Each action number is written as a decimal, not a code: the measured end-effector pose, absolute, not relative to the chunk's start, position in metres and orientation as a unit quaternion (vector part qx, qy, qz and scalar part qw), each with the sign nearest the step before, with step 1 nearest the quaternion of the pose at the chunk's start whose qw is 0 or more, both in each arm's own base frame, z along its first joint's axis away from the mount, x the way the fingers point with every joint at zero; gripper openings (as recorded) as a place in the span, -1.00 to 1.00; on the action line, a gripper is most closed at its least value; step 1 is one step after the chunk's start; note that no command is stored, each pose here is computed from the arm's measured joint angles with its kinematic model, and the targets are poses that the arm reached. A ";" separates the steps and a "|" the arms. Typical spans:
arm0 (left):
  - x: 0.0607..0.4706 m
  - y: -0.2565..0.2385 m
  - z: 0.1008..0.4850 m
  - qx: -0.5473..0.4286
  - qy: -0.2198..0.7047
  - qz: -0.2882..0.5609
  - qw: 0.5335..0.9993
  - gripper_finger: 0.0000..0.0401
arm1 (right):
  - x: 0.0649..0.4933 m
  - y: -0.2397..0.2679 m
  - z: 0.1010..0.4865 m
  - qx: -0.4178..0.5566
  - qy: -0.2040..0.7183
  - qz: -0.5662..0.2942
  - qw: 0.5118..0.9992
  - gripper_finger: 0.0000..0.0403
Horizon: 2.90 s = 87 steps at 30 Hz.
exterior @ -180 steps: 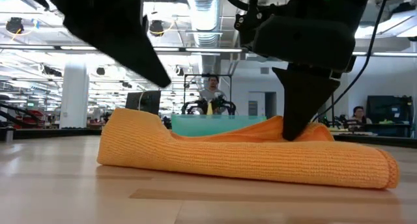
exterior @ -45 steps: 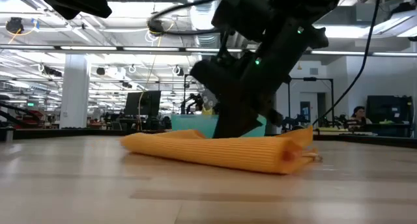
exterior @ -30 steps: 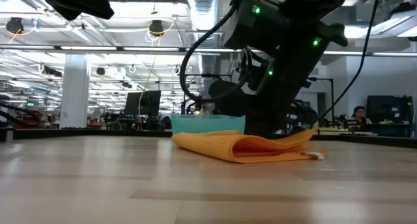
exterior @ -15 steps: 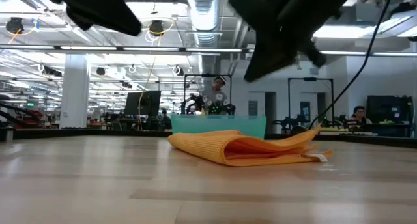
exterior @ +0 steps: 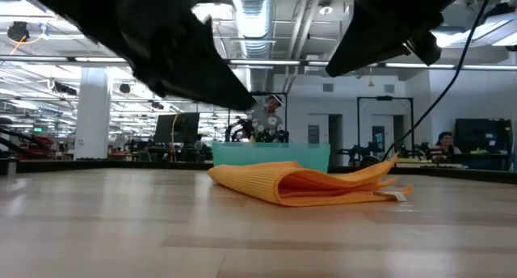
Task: Roll microfiber towels into tight, uniform cylinder then place into a basket
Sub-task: Fold the orange microfiber cloth, then roll the orange microfiber cloth
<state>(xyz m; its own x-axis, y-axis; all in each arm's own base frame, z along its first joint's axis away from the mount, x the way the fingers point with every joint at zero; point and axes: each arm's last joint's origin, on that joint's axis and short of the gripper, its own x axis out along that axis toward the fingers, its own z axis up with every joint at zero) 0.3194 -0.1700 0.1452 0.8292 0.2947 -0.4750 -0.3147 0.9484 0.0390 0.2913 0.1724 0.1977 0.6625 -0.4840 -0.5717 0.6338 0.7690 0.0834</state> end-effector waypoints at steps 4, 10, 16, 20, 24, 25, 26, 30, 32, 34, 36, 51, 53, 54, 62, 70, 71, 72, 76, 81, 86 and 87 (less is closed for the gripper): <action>0.328 -0.167 0.124 -0.025 0.261 0.146 0.954 -0.72 | 0.290 0.171 0.196 0.145 0.265 -0.321 0.897 -0.91; 0.332 -0.156 0.099 -0.002 0.304 0.163 0.938 -0.72 | 0.293 0.163 0.196 0.146 0.267 -0.333 0.892 -0.92; 0.331 -0.149 0.093 0.044 0.352 0.138 0.925 -0.72 | 0.295 0.161 0.195 0.147 0.269 -0.335 0.891 -0.91; 0.328 -0.148 0.091 0.106 0.377 0.115 0.913 -0.72 | 0.295 0.160 0.195 0.147 0.269 -0.335 0.891 -0.90; 0.321 -0.149 0.093 0.160 0.406 0.097 0.895 -0.72 | 0.295 0.160 0.195 0.147 0.270 -0.335 0.891 -0.92; 0.319 -0.149 0.094 0.172 0.413 0.093 0.889 -0.72 | 0.295 0.161 0.195 0.147 0.271 -0.334 0.891 -0.92; 0.316 -0.149 0.097 0.186 0.421 0.088 0.884 -0.72 | 0.295 0.161 0.195 0.147 0.271 -0.334 0.891 -0.92; 0.299 -0.150 0.110 0.233 0.459 0.062 0.855 -0.72 | 0.295 0.161 0.195 0.147 0.272 -0.333 0.891 -0.89; 0.291 -0.152 0.118 0.251 0.475 0.042 0.842 -0.72 | 0.295 0.161 0.195 0.147 0.272 -0.333 0.891 -0.89; 0.284 -0.155 0.126 0.263 0.478 0.029 0.837 -0.72 | 0.295 0.161 0.195 0.147 0.272 -0.333 0.891 -0.90; 0.280 -0.158 0.136 0.260 0.467 0.023 0.845 -0.72 | 0.295 0.161 0.195 0.147 0.272 -0.333 0.891 -0.91; 0.278 -0.190 0.135 0.133 0.384 0.081 0.910 -0.72 | 0.295 0.161 0.195 0.153 0.278 -0.328 0.890 -0.91; 0.279 -0.191 0.123 0.144 0.388 0.090 0.906 -0.72 | 0.296 0.161 0.195 0.154 0.277 -0.328 0.890 -0.91; 0.281 -0.192 0.117 0.144 0.388 0.090 0.906 -0.72 | 0.296 0.160 0.195 0.153 0.278 -0.329 0.889 -0.91; 0.280 -0.196 0.101 0.138 0.401 0.094 0.901 -0.72 | 0.295 0.160 0.194 0.154 0.289 -0.325 0.887 -0.90; 0.277 -0.206 0.126 0.165 0.374 0.076 0.909 -0.72 | 0.296 0.161 0.195 0.146 0.290 -0.318 0.891 -0.88; 0.276 -0.207 0.129 0.168 0.374 0.073 0.909 -0.72 | 0.296 0.161 0.195 0.138 0.292 -0.313 0.893 -0.88; 0.274 -0.208 0.133 0.173 0.377 0.072 0.907 -0.72 | 0.297 0.163 0.196 0.131 0.292 -0.306 0.896 -0.89; 0.268 -0.215 0.155 0.184 0.379 0.062 0.905 -0.72 | 0.298 0.174 0.199 0.091 0.292 -0.261 0.916 -0.89; 0.253 -0.225 0.177 0.216 0.394 0.043 0.892 -0.72 | 0.300 0.192 0.204 0.036 0.303 -0.160 0.939 -0.88; 0.240 -0.238 0.189 0.237 0.394 0.018 0.888 -0.72 | 0.302 0.201 0.208 0.005 0.312 -0.077 0.947 -0.83; 0.239 -0.240 0.189 0.237 0.392 0.016 0.889 -0.72 | 0.303 0.202 0.208 -0.001 0.315 -0.064 0.947 -0.80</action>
